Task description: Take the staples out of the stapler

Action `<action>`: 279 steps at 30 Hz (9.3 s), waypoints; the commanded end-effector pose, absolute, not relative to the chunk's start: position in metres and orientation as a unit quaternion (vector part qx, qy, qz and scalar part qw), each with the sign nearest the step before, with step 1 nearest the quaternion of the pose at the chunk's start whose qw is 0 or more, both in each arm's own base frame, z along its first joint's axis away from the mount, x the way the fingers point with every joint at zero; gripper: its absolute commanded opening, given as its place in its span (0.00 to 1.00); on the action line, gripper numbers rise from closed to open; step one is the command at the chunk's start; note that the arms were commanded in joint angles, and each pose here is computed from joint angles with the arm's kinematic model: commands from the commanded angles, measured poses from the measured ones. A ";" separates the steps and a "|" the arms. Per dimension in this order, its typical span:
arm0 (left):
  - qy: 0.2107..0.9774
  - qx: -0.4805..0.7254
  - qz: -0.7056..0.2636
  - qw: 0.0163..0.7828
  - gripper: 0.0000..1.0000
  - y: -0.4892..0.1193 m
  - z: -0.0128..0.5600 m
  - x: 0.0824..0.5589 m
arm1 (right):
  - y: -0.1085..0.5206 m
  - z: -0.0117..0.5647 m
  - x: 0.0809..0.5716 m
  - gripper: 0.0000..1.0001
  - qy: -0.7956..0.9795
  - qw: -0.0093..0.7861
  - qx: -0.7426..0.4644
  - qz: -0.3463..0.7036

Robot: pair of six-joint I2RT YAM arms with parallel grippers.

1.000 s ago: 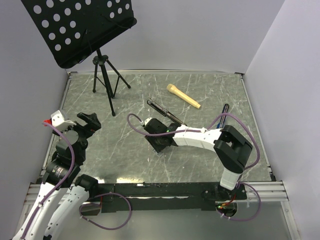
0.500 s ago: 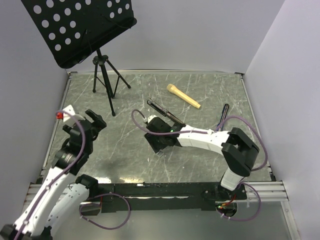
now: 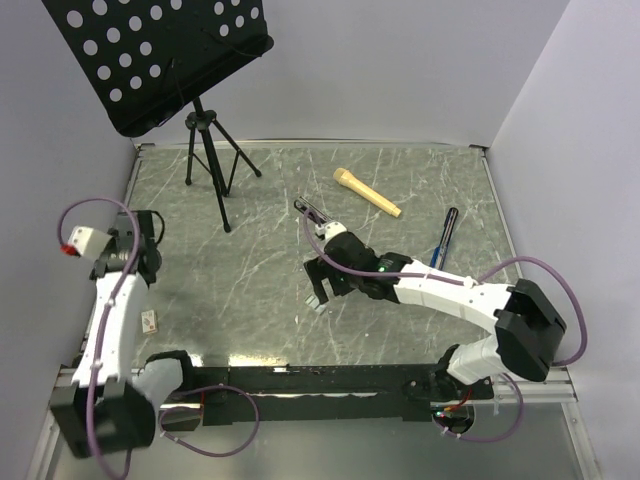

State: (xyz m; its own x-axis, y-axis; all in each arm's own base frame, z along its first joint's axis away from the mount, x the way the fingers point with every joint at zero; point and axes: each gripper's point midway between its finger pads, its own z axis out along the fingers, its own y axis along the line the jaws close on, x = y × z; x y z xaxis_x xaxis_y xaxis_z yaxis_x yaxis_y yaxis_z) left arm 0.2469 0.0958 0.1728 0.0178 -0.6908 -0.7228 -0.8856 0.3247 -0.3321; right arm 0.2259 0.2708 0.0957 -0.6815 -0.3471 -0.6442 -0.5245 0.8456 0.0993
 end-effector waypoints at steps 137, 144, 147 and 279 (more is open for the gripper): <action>0.794 -0.575 0.062 0.189 0.01 -0.067 0.098 0.251 | 0.263 0.155 0.203 1.00 0.866 0.369 -0.219 0.256; 0.730 -0.663 0.071 0.154 0.01 -0.042 0.062 0.188 | 0.265 0.156 0.202 1.00 0.864 0.368 -0.221 0.262; 0.710 -0.683 0.080 0.148 0.01 -0.036 0.054 0.175 | 0.263 0.154 0.201 1.00 0.865 0.368 -0.222 0.258; 0.885 -0.431 -0.105 0.143 0.01 -0.128 0.013 0.234 | 0.271 0.145 0.200 1.00 0.866 0.353 -0.224 0.274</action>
